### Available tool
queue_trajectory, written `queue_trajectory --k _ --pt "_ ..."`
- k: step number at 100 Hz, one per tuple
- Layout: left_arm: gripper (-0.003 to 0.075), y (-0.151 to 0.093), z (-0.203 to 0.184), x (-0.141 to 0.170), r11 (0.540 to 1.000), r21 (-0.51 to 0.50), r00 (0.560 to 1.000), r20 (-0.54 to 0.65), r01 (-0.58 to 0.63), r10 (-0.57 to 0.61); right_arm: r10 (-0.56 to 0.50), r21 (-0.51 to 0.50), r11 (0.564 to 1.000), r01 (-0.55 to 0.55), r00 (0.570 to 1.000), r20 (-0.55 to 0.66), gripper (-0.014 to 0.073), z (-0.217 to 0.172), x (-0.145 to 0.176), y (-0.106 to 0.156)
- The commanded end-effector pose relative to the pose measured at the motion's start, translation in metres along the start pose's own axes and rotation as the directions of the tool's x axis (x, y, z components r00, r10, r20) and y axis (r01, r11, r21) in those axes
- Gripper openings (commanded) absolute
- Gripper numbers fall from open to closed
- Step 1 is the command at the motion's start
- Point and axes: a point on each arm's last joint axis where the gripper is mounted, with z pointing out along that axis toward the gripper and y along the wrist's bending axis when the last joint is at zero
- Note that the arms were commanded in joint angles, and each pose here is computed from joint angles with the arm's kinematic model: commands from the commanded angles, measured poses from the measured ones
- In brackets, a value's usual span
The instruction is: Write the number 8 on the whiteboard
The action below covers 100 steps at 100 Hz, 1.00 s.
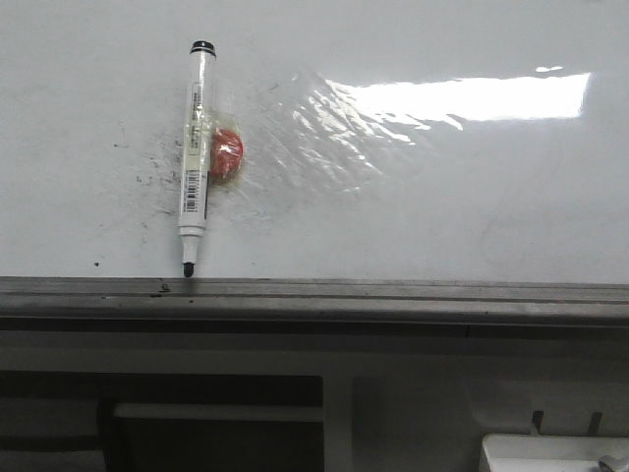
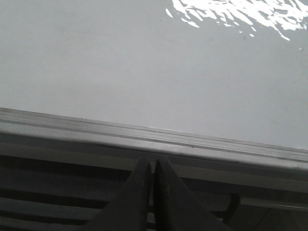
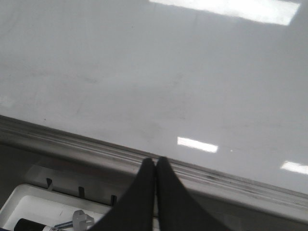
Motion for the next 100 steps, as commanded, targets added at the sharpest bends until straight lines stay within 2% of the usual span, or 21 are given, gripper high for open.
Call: queue_trajectory --k 1,74,78,88,100 --pt "-0.002 0.0025 0.0022 0.0079 1.0 -0.004 1.0 0.027 0.011 -0.011 -0.016 0.021 1.0 0.015 0.998 0.056 -0.0064 -0.0005 -0.0013 -0.0007" --pt "-0.002 0.0025 0.0022 0.0079 1.0 -0.004 1.0 0.027 0.011 -0.011 -0.016 0.021 1.0 0.015 0.998 0.056 -0.0064 -0.0005 -0.0013 -0.0007" --pt "-0.002 0.0028 0.0022 0.0079 1.0 -0.008 1.0 0.027 0.0 0.001 -0.016 0.021 1.0 0.015 0.998 0.056 -0.0064 -0.0005 -0.0013 -0.0007" --pt "-0.002 0.0057 0.002 0.0058 0.993 -0.045 0.992 0.045 -0.112 0.114 -0.016 0.021 1.0 0.015 0.998 0.058 -0.0064 -0.0005 -0.0015 -0.0008" --pt "-0.002 0.0045 0.0018 0.0018 0.996 -0.034 0.993 0.091 -0.078 0.081 -0.017 0.027 1.0 0.014 0.994 0.108 -0.0064 -0.0009 -0.0061 -0.0012"
